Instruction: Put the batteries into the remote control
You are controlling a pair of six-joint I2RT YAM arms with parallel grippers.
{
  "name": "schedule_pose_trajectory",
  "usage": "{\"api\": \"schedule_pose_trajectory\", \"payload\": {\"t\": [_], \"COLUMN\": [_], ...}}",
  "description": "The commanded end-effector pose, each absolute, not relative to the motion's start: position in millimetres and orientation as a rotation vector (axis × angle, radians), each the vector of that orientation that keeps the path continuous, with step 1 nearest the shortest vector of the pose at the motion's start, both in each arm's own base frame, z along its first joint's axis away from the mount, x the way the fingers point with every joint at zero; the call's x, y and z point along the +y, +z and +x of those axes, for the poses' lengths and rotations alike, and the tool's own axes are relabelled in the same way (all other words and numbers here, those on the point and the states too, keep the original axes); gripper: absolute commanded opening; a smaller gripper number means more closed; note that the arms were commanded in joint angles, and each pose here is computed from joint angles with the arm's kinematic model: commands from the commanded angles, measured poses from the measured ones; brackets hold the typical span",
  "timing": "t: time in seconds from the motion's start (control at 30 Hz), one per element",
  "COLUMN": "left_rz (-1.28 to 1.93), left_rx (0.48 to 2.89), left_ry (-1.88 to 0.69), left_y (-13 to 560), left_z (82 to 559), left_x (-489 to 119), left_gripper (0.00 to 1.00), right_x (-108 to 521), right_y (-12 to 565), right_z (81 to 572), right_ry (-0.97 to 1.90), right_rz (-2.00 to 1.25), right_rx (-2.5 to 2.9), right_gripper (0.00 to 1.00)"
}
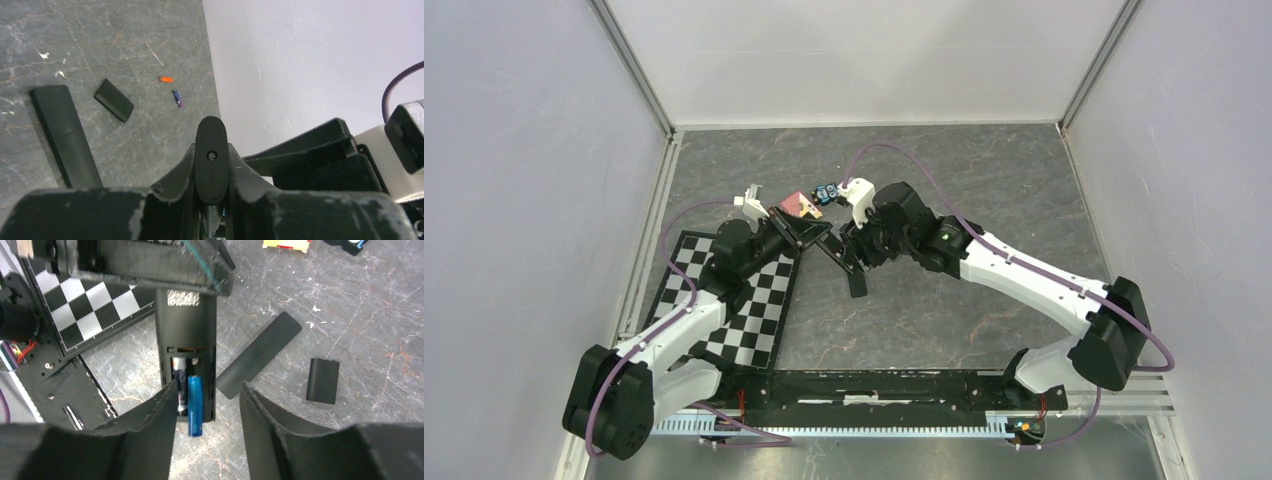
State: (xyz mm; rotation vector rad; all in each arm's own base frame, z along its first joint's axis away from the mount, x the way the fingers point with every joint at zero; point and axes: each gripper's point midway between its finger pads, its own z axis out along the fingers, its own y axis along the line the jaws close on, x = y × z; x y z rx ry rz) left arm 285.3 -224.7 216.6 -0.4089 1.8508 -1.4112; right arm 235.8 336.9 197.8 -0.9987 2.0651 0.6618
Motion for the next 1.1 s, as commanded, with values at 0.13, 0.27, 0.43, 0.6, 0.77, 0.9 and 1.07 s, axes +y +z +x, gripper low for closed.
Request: {"api": "schedule_pose_trajectory", "payload": {"t": [0.13,0.27,0.43,0.6,0.77,0.9,1.07], "left_rz": [-0.449,-0.478,-0.531,-0.556,-0.563,-0.566,-0.569], "left_rx": [1.749,1.742,1.708,1.671,1.65,1.636,1.623], "left_ry": [-1.527,-1.534,-1.568,-1.595,-1.616,-1.63,-1.678], "left_y": [244,241,244,250,256,259,262], "left_z": [284,283,284,284,286,287,286], "left_x": [-225,-223,-220,-219,-219,-220,-223], "left_gripper": [0.02,0.02,0.02,0.02,0.02,0.02,0.02], "right_x": [347,351,348,340,324,303,286], "right_y": [252,270,289,311,315,306,292], "right_z": [238,237,235,242,254,265,264], "right_ry": [0.807,0.875,0.953,0.992,1.001,1.03,1.104], "right_rz": [-0.856,-0.817,-0.719,-0.584,-0.42,-0.229,-0.07], "right_rx": [1.92,1.858,1.8,1.708,1.69,1.706,1.71], "right_gripper": [0.7,0.75,0.82,0.87,0.91,0.92,0.93]}}
